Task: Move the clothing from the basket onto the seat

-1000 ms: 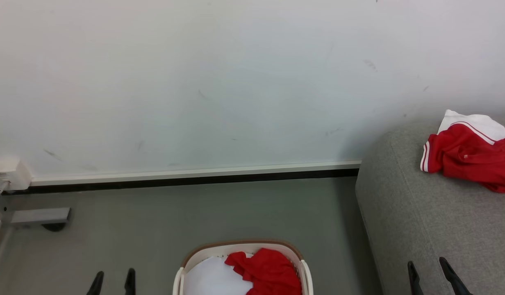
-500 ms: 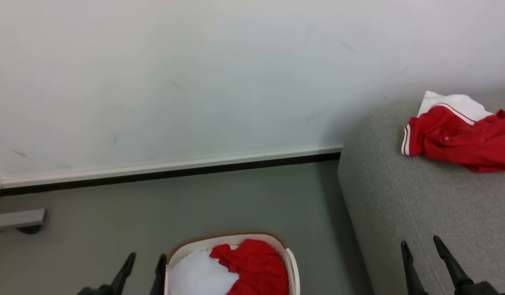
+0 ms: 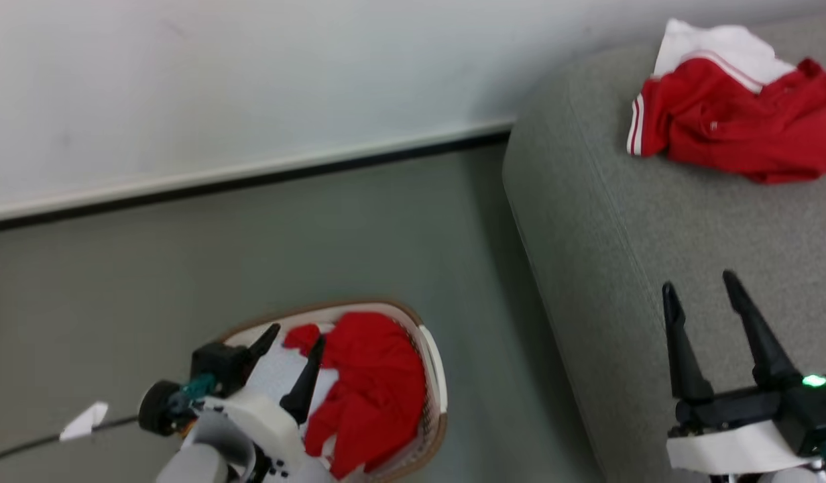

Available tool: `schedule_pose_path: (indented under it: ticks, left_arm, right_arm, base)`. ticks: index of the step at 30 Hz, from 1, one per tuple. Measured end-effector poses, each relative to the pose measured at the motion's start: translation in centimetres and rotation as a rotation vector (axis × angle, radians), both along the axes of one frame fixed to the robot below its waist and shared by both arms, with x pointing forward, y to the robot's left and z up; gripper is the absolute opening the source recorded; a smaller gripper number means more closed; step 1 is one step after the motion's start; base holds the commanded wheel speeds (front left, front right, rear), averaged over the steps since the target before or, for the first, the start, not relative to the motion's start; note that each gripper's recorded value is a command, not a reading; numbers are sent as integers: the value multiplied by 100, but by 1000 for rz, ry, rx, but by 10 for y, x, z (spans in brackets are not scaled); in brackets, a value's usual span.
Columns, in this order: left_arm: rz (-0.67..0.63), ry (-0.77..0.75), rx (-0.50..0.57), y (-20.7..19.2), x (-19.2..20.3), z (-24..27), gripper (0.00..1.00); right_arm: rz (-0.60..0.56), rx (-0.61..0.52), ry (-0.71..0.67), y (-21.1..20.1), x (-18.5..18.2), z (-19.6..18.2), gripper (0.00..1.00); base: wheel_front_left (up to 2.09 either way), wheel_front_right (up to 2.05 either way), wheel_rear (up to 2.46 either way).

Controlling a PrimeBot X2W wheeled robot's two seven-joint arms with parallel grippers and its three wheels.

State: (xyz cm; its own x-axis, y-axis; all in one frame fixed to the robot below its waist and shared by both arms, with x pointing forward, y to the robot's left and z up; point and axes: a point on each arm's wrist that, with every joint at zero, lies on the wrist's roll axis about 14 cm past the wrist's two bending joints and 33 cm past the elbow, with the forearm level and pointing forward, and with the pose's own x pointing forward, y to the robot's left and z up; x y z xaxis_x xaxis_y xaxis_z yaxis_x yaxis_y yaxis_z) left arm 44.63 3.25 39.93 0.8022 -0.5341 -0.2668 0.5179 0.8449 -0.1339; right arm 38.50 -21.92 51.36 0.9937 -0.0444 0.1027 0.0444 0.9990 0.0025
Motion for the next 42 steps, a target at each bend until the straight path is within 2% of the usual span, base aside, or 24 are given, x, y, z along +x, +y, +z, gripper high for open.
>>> schedule_pose_path:
  ticks: [7, 14, 20, 25, 37, 42]
  left_arm:
    - [-133, 174, 112, -33, 21, -74, 100]
    - [-192, 314, 197, -43, 33, -146, 100]
    - [-202, 408, 201, -50, 35, -193, 100]
    - [-208, 445, 200, -54, 35, -215, 100]
    - [-196, 464, 242, -47, 64, -248, 100]
    - [-211, 484, 263, -45, 62, -262, 100]
  right_arm:
    - [-49, -46, 6, -21, 29, -6, 100]
    - [-59, -80, 48, -29, 56, -31, 100]
    - [-50, -92, 124, -28, 67, -65, 100]
    - [-47, -98, 165, -28, 71, -84, 100]
    - [-34, -109, 227, -26, 75, -113, 100]
    - [-30, -106, 253, -24, 75, -125, 100]
  base:
    - [0, 0, 0]
    - [0, 0, 0]
    - [0, 0, 0]
    - [0, 0, 0]
    - [0, 0, 0]
    - [0, 0, 0]
